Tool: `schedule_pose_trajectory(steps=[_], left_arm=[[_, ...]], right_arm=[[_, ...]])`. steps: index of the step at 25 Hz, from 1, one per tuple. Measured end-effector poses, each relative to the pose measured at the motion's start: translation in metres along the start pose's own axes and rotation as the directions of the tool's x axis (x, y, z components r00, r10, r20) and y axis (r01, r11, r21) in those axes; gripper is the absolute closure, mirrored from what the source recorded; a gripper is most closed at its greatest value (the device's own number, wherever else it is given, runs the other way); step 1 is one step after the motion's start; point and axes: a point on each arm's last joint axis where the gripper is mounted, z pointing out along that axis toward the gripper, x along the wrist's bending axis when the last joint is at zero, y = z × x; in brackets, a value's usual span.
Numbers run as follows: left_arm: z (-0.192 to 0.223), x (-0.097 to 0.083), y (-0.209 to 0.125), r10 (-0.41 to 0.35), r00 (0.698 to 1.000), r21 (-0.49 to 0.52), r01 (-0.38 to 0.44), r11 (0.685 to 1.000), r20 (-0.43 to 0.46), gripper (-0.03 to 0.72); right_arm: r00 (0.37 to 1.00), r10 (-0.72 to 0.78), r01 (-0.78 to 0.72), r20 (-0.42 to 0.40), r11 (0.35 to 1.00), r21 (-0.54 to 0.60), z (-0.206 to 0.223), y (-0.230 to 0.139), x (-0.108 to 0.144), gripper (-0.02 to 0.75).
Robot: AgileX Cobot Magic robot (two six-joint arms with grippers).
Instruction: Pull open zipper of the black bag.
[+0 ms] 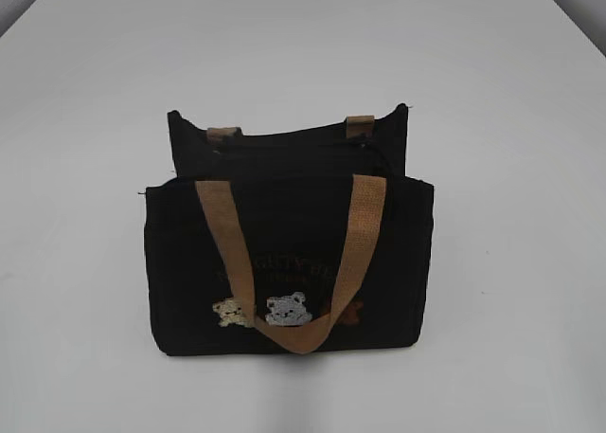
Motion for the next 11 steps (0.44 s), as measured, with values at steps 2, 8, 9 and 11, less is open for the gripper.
schedule_pose_trajectory(steps=[2, 8, 9, 11], left_arm=[[0.0000, 0.0000, 0.0000, 0.000, 1.000, 0.000, 0.000, 1.000, 0.000, 0.446], [0.0000, 0.0000, 0.0000, 0.000, 1.000, 0.000, 0.000, 1.000, 0.000, 0.449], [0.0000, 0.0000, 0.0000, 0.000, 1.000, 0.000, 0.000, 1.000, 0.000, 0.450], [0.0000, 0.0000, 0.0000, 0.000, 1.000, 0.000, 0.000, 1.000, 0.000, 0.450]], right_arm=[[1.000, 0.000, 0.000, 0.000, 1.000, 0.000, 0.0000, 0.0000, 0.0000, 0.158], [1.000, 0.000, 0.000, 0.000, 1.000, 0.000, 0.0000, 0.0000, 0.0000, 0.158], [1.000, 0.000, 0.000, 0.000, 1.000, 0.000, 0.0000, 0.0000, 0.0000, 0.158], [1.000, 0.000, 0.000, 0.000, 1.000, 0.000, 0.0000, 0.0000, 0.0000, 0.158]])
